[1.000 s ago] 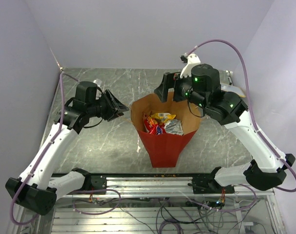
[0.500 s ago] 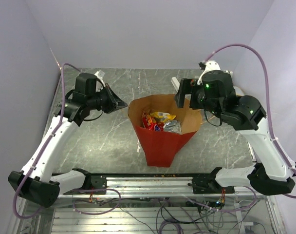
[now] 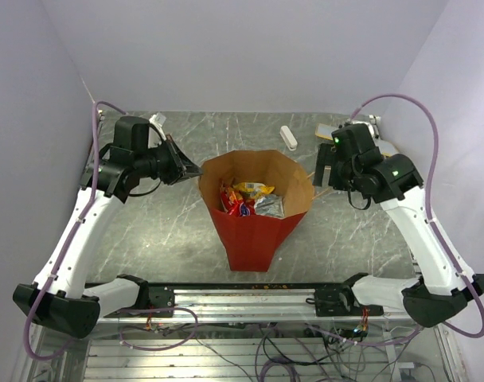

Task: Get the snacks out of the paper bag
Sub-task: Adjust the paper bag at the center of the board.

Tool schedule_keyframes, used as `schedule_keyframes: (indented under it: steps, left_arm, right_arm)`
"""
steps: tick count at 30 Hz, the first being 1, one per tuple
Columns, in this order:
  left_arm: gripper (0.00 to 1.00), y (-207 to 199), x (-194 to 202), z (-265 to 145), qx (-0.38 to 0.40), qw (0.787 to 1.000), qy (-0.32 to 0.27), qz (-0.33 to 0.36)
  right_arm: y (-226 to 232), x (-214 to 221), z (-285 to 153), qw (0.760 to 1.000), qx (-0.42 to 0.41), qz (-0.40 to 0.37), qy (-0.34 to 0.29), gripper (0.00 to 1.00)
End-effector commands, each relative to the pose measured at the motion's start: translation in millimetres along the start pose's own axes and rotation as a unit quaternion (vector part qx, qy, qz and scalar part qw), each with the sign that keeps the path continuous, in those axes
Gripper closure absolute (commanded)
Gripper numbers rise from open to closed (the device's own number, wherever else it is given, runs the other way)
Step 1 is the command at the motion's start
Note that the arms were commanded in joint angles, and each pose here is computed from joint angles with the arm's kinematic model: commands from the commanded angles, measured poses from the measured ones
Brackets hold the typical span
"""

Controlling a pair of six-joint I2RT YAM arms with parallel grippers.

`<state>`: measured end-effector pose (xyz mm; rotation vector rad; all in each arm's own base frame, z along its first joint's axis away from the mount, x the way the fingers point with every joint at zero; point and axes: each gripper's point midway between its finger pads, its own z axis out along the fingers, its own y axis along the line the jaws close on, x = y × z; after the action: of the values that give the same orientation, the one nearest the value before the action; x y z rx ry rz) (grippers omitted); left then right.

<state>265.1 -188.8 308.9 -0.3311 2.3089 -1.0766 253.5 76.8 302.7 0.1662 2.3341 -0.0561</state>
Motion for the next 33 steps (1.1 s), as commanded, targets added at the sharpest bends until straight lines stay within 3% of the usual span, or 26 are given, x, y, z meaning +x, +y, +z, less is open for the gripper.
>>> schedule_keyframes:
  steps: [1,3,9,13,19,27,30,33]
  left_arm:
    - [0.92,-18,-5,-15,0.031,0.999,0.0,0.024]
    - [0.92,-19,-6,-16,0.031,0.999,0.002,0.026]
    - [0.93,-20,-13,-24,0.021,0.999,-0.01,0.04]
    - [0.93,-15,-25,-32,-0.007,0.998,-0.027,0.054]
    - [0.93,-6,-55,-47,-0.053,0.994,-0.061,0.074]
    - [0.93,16,-109,-75,-0.125,0.983,-0.111,0.074]
    - [0.93,8,-132,-93,-0.129,0.978,-0.146,0.074]
    - [0.93,1,-139,-95,-0.116,0.979,-0.156,0.068]
  right_arm:
    - [24,5,9,0.997,-0.073,0.035,0.003,0.13]
    - [36,4,13,0.993,-0.108,0.038,0.0,0.24]
    - [76,-6,6,0.976,-0.218,-0.001,-0.01,0.73]
    - [110,-18,-14,0.947,-0.319,-0.036,-0.024,0.92]
    - [174,-25,-32,0.896,-0.439,-0.053,-0.023,1.0]
    - [288,-25,-53,0.834,-0.547,-0.063,-0.019,1.0]
    - [316,-23,-60,0.803,-0.593,-0.048,-0.01,1.0]
    - [329,-13,-55,0.79,-0.611,-0.052,0.012,1.0]
